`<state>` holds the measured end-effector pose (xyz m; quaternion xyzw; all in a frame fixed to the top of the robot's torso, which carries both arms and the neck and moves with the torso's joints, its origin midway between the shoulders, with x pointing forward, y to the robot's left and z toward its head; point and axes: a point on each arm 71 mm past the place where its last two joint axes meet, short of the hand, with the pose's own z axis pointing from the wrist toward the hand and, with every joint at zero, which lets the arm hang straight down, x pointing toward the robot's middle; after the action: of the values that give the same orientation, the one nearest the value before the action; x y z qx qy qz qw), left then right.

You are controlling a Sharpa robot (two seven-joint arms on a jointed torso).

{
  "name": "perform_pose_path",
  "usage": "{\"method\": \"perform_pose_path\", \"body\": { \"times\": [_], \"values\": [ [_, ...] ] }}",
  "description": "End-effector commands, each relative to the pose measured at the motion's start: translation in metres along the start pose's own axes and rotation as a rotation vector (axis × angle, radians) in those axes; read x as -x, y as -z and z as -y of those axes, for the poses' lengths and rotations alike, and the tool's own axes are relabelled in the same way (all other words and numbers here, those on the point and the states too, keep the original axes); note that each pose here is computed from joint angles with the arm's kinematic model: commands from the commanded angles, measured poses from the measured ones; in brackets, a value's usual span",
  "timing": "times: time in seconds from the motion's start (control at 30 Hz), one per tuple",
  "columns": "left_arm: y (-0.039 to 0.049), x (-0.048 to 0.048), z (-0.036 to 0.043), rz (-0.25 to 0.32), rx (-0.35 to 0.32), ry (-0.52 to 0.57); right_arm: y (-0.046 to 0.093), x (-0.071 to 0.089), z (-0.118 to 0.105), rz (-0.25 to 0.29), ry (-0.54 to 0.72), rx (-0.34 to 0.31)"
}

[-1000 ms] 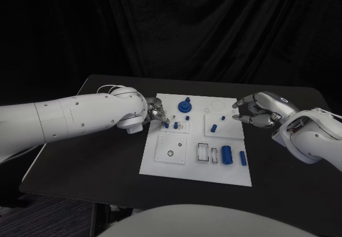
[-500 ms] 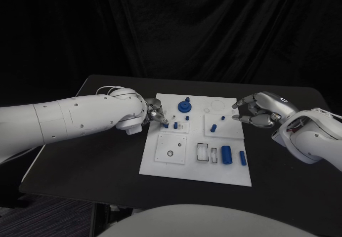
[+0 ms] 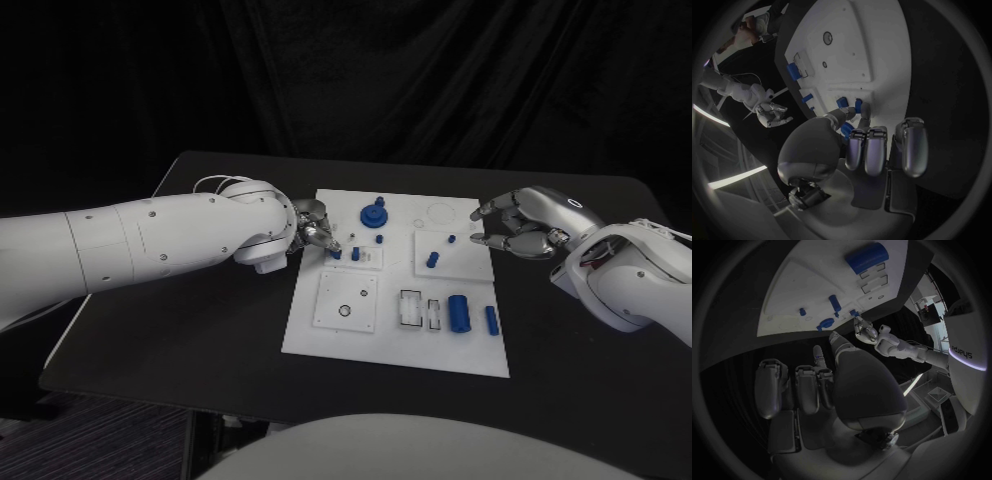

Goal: Assemble the parts on the task board

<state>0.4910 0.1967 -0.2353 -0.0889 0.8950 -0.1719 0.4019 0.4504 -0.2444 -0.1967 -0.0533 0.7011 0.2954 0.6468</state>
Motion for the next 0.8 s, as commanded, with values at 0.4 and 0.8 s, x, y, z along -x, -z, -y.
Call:
{"method": "perform_pose_path", "body": {
  "times": [0.4, 0.8],
  "values": [
    [-0.0011, -0.0068, 0.0041, 0.009, -0.036, -0.02, 0.0, -0.002, 0.001, -0.008, -0.001, -0.019],
    [-0.0029, -0.0109, -0.0016, 0.006, -0.01, -0.014, 0.0, -0.003, 0.002, -0.018, -0.001, -0.027]
  ]
}}
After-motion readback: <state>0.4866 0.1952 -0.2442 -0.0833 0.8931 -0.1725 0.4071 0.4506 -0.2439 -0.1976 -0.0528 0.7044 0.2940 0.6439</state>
